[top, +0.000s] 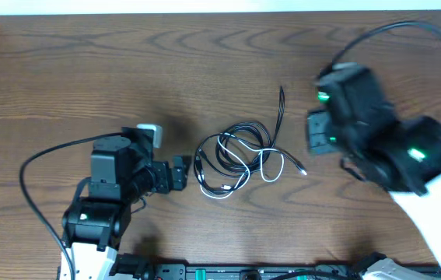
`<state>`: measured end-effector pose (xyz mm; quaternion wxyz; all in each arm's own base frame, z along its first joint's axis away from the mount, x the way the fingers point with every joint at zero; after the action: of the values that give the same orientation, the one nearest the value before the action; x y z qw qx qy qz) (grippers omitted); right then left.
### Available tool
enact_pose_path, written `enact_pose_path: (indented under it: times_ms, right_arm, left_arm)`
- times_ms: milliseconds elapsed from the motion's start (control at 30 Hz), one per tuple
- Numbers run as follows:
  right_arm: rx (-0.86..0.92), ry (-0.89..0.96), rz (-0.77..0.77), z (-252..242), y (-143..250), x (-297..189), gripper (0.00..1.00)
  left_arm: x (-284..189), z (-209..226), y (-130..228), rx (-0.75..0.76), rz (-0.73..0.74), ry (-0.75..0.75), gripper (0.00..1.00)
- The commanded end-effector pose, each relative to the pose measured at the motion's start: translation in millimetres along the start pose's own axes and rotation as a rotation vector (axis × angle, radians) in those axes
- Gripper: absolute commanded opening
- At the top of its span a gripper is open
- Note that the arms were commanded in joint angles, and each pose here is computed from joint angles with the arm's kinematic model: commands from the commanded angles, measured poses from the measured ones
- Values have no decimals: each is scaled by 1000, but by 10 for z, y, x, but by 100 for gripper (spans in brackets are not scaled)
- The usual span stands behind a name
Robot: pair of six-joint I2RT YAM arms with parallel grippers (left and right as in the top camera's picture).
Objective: Untangle cables
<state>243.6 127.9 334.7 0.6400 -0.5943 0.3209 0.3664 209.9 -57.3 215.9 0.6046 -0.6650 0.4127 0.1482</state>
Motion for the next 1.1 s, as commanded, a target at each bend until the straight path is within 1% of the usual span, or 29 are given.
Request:
enact_pose_path:
  times_ms: [0,33,67,200,300,433,533,700,767,933,1067]
  right_arm:
    - [-73,-49,130,118,160,350,53]
    - [-91,-62,164,161,205,482,55]
    - [-104,-85,223,233,289,713,56]
    - [-115,-121,317,380,458,1139,56]
    - [-125,-153,380,494,611,1430,56]
    - [-170,-164,472,644,870,1713,57]
    - [-261,-174,520,796,1058,1873,62]
    - [-373,-192,548,973,1249,1965,73]
    - [-391,-194,554,1024,1304,1989,75]
    - [-429,-211,549,1152,1404,2035,77]
    - [-427,-237,482,1249,1336,2096,78]
  left_arm:
    - [-401,-11,-465,27,-138,-73,99]
    - [-543,-37,-577,47,-167,-89,99]
    - [-785,-47,-729,51,-205,-149,99]
    - [-1102,-48,-833,46,-228,-237,98]
    - [-1156,-55,-786,40,-205,-247,95]
    - [-1138,-50,-699,30,-157,-246,95]
    - [-1133,-48,-672,28,-142,-246,95]
    - [-1131,-49,-659,26,-135,-245,95]
    - [-1131,-49,-659,26,-135,-245,95]
    - [-1129,-57,-659,27,-135,-238,95]
    - [-1120,-98,-658,29,-134,-201,96]
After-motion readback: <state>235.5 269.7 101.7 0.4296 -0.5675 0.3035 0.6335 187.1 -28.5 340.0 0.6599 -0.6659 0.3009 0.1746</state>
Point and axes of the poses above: each gripper's point midway between its finger pads, its own x axis out along the fingers, its own z axis along the line the jaws close on, y = z × x, the point moved 6 cm from there along -x, back along the fingers, and after that the axes turned 9 degrees about x, right-handed, at the moved point
